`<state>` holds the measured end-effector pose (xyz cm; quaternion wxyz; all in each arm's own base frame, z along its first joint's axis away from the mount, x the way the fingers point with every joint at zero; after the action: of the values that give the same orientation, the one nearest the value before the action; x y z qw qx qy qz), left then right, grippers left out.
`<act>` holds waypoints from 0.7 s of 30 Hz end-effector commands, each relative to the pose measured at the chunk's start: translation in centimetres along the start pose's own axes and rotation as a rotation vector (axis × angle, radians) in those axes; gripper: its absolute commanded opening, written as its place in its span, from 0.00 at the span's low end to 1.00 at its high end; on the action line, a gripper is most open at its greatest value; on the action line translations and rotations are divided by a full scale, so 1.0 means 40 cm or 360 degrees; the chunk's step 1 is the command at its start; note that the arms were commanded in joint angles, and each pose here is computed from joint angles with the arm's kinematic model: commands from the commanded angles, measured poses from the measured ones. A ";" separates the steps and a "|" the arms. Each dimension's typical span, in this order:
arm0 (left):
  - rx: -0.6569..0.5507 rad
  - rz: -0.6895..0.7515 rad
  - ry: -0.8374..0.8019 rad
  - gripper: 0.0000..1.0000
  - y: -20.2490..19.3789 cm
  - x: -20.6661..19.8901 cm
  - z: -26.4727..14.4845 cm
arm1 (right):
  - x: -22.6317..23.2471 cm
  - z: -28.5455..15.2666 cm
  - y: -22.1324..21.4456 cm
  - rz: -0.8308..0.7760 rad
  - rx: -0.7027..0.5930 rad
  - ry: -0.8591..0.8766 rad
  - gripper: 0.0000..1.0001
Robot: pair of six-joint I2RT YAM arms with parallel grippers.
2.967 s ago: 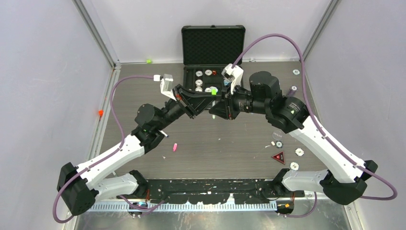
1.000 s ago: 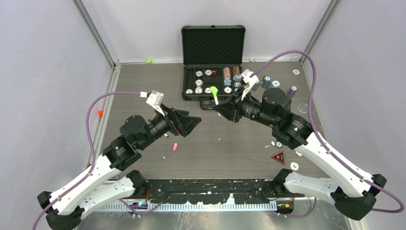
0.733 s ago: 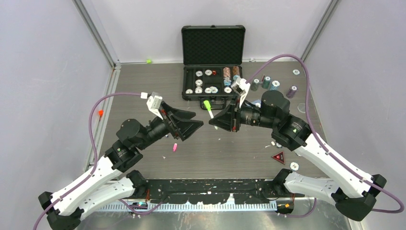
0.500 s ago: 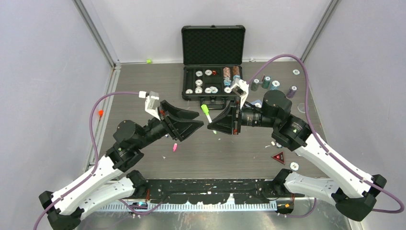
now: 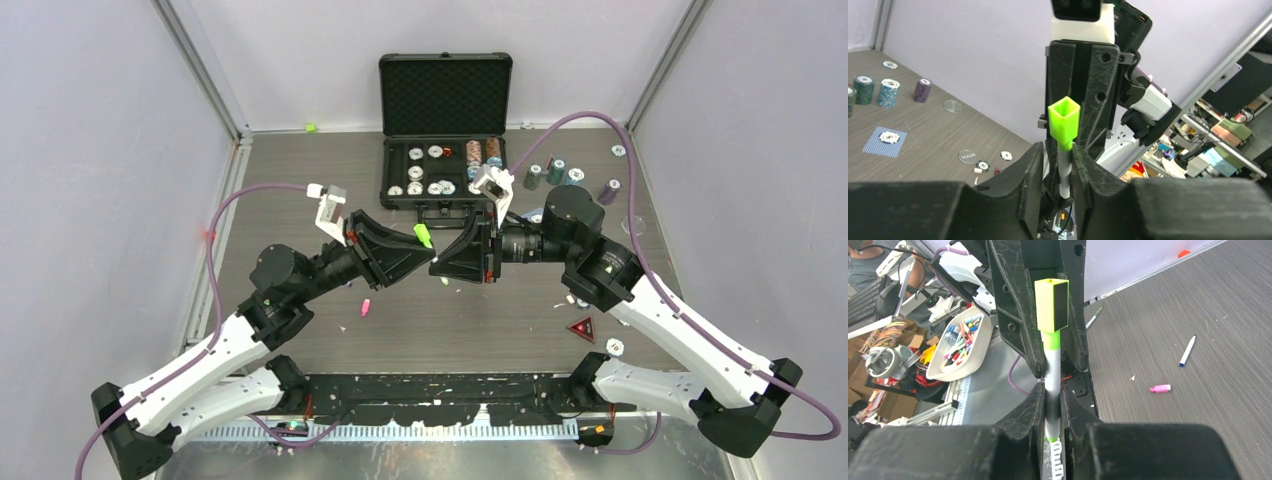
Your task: Insert the pens into the pen caps
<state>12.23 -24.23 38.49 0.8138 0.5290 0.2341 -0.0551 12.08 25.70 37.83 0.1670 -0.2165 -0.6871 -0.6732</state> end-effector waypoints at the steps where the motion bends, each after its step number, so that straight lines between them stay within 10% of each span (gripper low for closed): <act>1: -0.0075 0.0035 -0.0119 0.19 0.030 -0.030 0.005 | 0.024 0.002 0.021 -0.0047 -0.0029 0.0092 0.00; 6: -0.0060 0.0030 -0.0108 0.00 0.020 -0.024 0.005 | 0.023 0.004 0.023 -0.0039 -0.0029 0.0077 0.04; 11: -0.0044 0.0028 0.0077 0.00 0.007 0.015 -0.005 | -0.006 -0.010 0.017 -0.0036 -0.0031 -0.0120 0.53; 21: 0.0022 -0.0002 0.0336 0.00 -0.002 0.068 0.001 | -0.082 -0.030 0.009 -0.0019 -0.0109 -0.0486 0.52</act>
<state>13.75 -24.14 36.14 0.7815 0.5466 0.2996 -0.0274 14.16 24.81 35.34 0.0951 -0.3086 -0.6992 -0.6378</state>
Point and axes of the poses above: each gripper's point midway between its finger pads, its own z axis out along the fingers, its own x axis along the line the jaws close on, y = z × x, the point moved 5 cm from there along -z, back along the fingers, and after that the axes turned 5 degrees about z, right-handed, at the moved point
